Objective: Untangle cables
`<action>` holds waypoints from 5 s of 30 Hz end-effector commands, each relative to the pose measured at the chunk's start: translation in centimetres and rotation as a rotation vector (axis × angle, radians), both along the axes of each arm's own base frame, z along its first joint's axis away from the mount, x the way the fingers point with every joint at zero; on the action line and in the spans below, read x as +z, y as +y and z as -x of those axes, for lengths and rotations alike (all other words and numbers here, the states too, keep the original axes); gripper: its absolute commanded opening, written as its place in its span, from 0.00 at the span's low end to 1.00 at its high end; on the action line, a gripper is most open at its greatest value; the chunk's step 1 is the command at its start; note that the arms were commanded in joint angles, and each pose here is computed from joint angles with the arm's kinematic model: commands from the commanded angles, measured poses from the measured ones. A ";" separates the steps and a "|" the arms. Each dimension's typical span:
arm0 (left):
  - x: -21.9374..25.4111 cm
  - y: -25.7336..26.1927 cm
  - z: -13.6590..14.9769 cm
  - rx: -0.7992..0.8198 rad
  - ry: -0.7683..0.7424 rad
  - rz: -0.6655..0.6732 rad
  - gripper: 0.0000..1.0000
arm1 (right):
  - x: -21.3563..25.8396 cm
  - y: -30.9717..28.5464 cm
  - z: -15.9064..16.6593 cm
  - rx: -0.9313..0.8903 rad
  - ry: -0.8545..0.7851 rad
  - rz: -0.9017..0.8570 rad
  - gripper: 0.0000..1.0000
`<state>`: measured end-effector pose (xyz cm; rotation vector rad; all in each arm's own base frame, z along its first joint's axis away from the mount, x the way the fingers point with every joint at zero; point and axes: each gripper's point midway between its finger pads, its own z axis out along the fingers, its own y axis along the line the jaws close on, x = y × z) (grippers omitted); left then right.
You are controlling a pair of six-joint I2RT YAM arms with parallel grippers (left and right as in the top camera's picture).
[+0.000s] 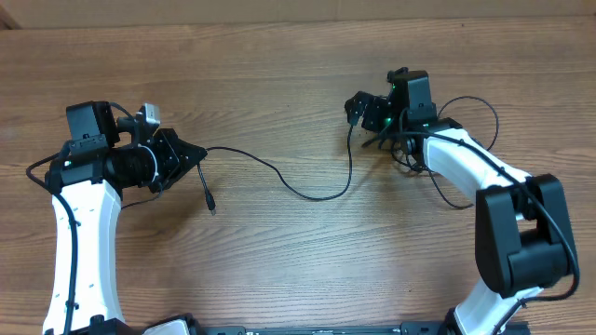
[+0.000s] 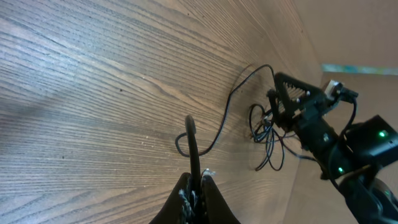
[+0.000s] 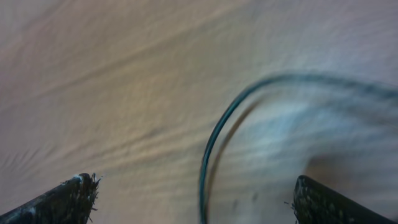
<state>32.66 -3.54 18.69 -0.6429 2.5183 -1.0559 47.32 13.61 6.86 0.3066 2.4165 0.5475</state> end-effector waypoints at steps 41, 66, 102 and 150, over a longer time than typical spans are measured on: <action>0.5 -0.1 -1.7 0.104 0.046 0.077 0.04 | 2.1 13.3 5.1 0.689 -0.057 -0.426 0.07; -1.0 -10.3 -2.6 -0.177 0.133 0.331 0.05 | 0.6 19.0 10.2 0.800 -0.142 0.101 0.61; -4.9 -7.2 -2.6 -0.046 0.205 0.083 1.00 | 19.5 12.6 6.7 0.541 -0.139 0.393 0.04; -8.9 -1.5 -1.0 0.078 0.308 -0.284 1.00 | 15.3 -60.7 23.4 -1.313 0.260 0.430 0.04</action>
